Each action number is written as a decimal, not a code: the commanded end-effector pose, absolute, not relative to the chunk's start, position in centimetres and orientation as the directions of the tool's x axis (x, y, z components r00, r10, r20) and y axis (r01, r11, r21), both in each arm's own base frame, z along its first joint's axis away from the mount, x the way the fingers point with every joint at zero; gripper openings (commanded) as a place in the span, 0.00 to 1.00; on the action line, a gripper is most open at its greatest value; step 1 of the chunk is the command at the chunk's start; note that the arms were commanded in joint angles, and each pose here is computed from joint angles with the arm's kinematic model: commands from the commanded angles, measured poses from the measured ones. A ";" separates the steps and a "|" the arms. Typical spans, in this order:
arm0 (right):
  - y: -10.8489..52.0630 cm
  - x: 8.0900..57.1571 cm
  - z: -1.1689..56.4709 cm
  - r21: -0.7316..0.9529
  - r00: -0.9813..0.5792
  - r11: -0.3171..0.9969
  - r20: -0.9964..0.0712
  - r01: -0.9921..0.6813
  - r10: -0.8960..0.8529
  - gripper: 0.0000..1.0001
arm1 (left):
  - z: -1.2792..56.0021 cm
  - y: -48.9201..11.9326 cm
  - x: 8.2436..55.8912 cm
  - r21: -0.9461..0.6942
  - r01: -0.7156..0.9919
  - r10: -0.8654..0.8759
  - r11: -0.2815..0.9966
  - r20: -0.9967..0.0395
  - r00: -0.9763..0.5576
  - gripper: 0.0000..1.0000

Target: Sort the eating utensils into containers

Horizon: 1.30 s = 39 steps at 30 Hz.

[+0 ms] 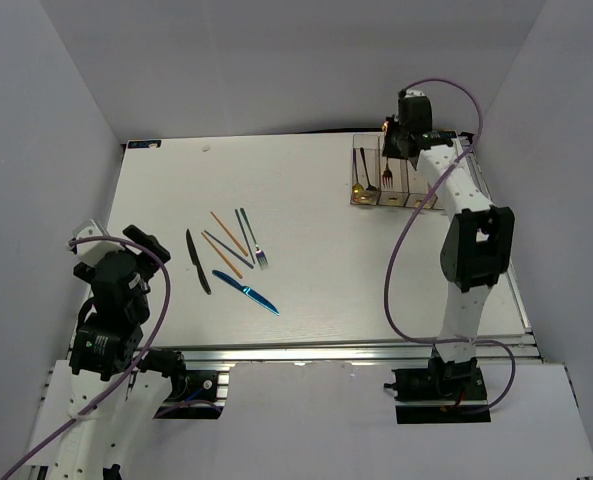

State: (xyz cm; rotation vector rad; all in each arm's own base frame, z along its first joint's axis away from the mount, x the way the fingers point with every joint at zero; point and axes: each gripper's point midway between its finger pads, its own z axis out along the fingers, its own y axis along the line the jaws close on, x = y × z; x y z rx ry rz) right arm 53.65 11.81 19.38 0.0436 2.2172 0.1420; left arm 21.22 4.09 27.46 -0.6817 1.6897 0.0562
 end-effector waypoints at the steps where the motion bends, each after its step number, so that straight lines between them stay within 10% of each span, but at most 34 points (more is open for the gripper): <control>1: 11.6 56.3 18.6 0.100 -0.621 0.991 -0.783 -0.095 0.019 0.00 | 27.3 3.7 21.6 -0.322 -0.446 -0.398 0.835 -0.914 -0.085 0.98; 13: 7.0 61.4 14.9 0.103 -0.627 0.994 -0.777 -0.044 0.053 0.03 | 27.6 3.5 21.5 -0.330 -0.431 -0.398 0.840 -0.914 -0.076 0.98; 15: 6.5 61.3 14.5 0.091 -0.631 0.995 -0.774 -0.031 0.051 0.35 | 27.5 3.6 21.5 -0.326 -0.432 -0.397 0.841 -0.914 -0.081 0.98; 21: 7.2 61.3 16.9 0.123 -0.615 0.991 -0.786 -0.046 0.068 0.73 | 27.6 3.5 21.5 -0.328 -0.430 -0.397 0.841 -0.914 -0.079 0.98; 28: 17.2 55.6 21.5 0.145 -0.589 0.963 -0.808 -0.228 -0.017 0.74 | 27.6 3.8 21.3 -0.331 -0.442 -0.400 0.834 -0.914 -0.070 0.98; 39: 40.1 40.6 12.2 0.049 -0.605 0.859 -0.730 -0.510 -0.317 0.67 | 27.5 4.3 21.1 -0.331 -0.469 -0.404 0.819 -0.913 -0.060 0.98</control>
